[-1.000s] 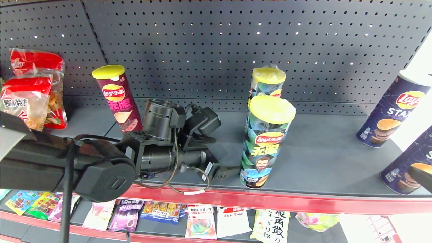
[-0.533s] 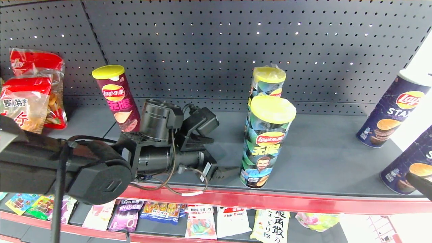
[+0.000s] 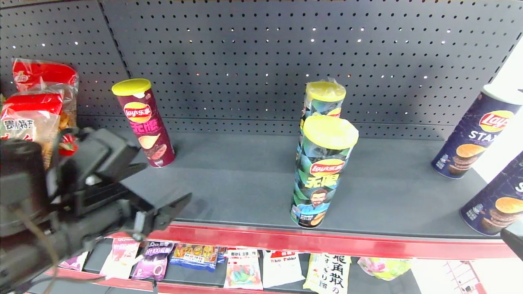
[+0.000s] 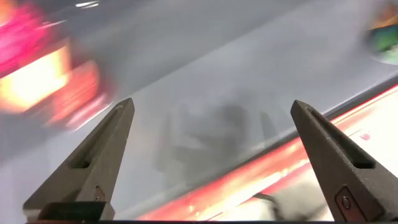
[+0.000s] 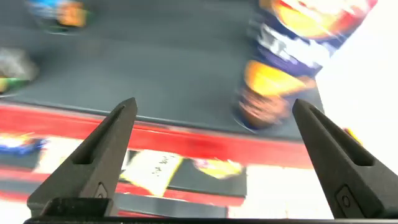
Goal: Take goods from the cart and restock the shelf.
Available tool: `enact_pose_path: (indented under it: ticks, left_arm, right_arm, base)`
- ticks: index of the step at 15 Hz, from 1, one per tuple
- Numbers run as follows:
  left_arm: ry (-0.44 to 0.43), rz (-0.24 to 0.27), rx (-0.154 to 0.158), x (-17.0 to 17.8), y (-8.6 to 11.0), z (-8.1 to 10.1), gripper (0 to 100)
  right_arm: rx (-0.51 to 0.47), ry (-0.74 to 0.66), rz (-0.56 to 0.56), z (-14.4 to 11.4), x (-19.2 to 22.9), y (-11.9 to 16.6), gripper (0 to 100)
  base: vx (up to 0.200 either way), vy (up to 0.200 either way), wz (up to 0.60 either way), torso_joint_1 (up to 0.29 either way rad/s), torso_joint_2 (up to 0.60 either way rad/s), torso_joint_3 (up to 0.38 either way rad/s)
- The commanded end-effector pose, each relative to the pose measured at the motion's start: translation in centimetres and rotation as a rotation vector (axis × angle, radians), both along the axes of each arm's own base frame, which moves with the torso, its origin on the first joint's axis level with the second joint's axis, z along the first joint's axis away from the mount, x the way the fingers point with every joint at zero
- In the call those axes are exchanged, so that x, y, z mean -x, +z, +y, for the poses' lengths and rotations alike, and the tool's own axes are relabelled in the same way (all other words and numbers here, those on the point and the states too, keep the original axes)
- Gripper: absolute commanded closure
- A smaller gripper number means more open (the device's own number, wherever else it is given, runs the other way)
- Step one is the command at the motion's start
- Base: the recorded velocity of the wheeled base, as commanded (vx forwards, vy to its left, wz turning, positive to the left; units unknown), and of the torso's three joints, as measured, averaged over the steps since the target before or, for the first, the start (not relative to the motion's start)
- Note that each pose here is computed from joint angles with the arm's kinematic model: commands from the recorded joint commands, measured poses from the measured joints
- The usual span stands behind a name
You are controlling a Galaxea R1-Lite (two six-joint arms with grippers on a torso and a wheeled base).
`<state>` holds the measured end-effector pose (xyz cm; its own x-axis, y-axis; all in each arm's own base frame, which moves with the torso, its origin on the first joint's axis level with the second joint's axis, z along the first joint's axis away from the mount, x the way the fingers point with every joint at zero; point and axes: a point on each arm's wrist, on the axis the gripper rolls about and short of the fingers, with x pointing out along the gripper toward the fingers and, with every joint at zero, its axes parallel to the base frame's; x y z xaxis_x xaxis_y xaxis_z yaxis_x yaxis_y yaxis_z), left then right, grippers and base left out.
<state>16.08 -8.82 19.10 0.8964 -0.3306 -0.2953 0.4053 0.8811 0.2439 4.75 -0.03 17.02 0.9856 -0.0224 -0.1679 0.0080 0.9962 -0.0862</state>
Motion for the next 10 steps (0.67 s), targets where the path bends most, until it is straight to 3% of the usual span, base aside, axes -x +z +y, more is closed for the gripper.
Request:
enact_pose_path:
  ticks: [1,3,4,6,9,10]
  left_arm:
    - [0.328,-0.175,0.051,9.9,-2.7,7.3,0]
    - [0.454,-0.17,0.04,13.8,-4.5,9.0,0]
    - [0.473,-0.155,0.033,14.9,-5.0,9.3,0]
    - [0.473,-0.123,0.015,17.3,-6.2,9.9,0]
    - [0.47,-0.109,0.009,17.4,-6.3,9.9,0]
    - [0.455,-0.11,0.01,17.3,-6.3,9.8,0]
  right_arm:
    - [0.011,-0.059,0.005,-0.2,0.4,-0.6,0]
    - [0.058,-0.095,0.004,-0.4,0.3,-0.4,0]
    - [0.079,-0.11,0.01,-0.5,0.4,-0.6,0]
    - [0.101,-0.121,0.02,-0.6,0.6,-1.1,0]
    - [0.121,-0.119,0.019,-0.5,0.7,-1.2,0]
    - [0.121,-0.119,0.022,-0.6,0.7,-1.2,0]
  base:
    - [0.0,0.0,0.0,0.0,0.0,0.0]
    - [0.0,0.0,0.0,0.0,0.0,0.0]
    - [0.0,0.0,0.0,0.0,0.0,0.0]
    - [0.0,0.0,0.0,0.0,0.0,0.0]
    - [0.0,0.0,-0.6,-0.002,0.0,0.005]
    - [0.0,0.0,0.0,0.0,0.0,0.0]
